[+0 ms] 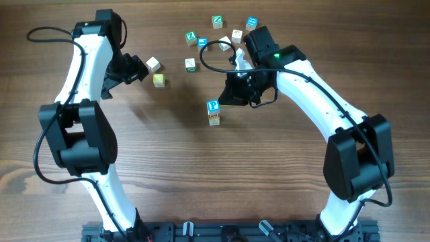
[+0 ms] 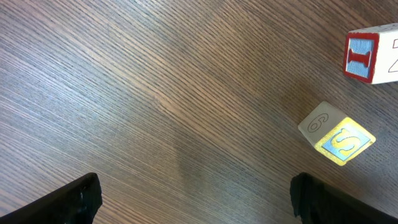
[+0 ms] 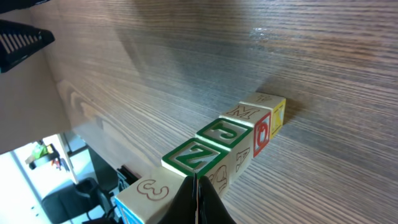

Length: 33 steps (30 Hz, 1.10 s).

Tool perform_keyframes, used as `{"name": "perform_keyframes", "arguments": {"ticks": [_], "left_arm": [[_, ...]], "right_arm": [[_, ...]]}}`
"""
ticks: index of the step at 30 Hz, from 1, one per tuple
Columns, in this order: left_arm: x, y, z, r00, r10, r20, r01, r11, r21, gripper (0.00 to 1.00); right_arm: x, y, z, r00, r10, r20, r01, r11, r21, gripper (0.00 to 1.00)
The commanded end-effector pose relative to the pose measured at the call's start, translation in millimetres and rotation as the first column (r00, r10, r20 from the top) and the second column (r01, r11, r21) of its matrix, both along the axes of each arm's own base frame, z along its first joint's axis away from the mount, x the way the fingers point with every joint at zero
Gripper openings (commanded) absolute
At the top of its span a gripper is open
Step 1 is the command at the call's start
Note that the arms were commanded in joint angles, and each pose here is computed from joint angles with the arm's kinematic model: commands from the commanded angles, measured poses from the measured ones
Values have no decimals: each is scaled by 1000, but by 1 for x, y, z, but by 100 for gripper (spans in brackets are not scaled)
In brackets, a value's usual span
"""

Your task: Form a tower

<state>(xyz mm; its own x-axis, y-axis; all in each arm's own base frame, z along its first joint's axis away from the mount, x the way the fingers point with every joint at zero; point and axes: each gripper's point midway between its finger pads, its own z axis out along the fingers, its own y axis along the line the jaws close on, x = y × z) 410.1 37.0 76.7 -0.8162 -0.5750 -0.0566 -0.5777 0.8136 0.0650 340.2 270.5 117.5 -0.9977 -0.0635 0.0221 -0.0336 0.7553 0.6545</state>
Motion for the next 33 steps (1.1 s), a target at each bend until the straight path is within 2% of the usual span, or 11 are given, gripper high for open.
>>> {"name": "perform_keyframes", "arguments": {"ticks": [1, 4, 7, 9, 11, 12, 13, 14, 17, 24, 33], "left_arm": [[-1, 3, -2, 1000, 14, -3, -14, 1000, 17, 100], [-1, 3, -2, 1000, 14, -3, -14, 1000, 17, 100], [-1, 3, -2, 1000, 14, -3, -14, 1000, 17, 100], [-1, 3, -2, 1000, 14, -3, -14, 1000, 17, 100], [-1, 3, -2, 1000, 14, -3, -14, 1000, 17, 100], [-1, 3, -2, 1000, 14, -3, -14, 1000, 17, 100], [-1, 3, -2, 1000, 14, -3, -14, 1000, 17, 100], [-1, 3, -2, 1000, 14, -3, -14, 1000, 17, 100], [-1, 3, -2, 1000, 14, -3, -14, 1000, 17, 100], [-1, 3, -2, 1000, 14, -3, -14, 1000, 17, 100], [-1, 3, -2, 1000, 14, -3, -14, 1000, 17, 100]], "right_arm": [[-6, 3, 1, 999, 43, 1, -43, 999, 23, 4], [-3, -2, -4, 999, 32, 14, -32, 999, -15, 4], [13, -28, -21, 996, -56, 65, 68, 979, -193, 5], [25, -39, -18, 991, -61, 120, 89, 967, -241, 8], [46, -50, 12, 977, -60, 206, 119, 950, -289, 25], [51, -50, 36, 967, -14, 255, 92, 950, -297, 50], [51, -49, 55, 960, 20, 280, 67, 952, -298, 63], [48, -48, 71, 956, 39, 290, 54, 951, -305, 69], [29, -42, 80, 949, 134, 284, -20, 928, -372, 68], [-18, -6, 43, 901, 359, 243, -179, 818, -546, 69], [-14, 15, 17, 898, 346, 272, -122, 790, -601, 64]]}}
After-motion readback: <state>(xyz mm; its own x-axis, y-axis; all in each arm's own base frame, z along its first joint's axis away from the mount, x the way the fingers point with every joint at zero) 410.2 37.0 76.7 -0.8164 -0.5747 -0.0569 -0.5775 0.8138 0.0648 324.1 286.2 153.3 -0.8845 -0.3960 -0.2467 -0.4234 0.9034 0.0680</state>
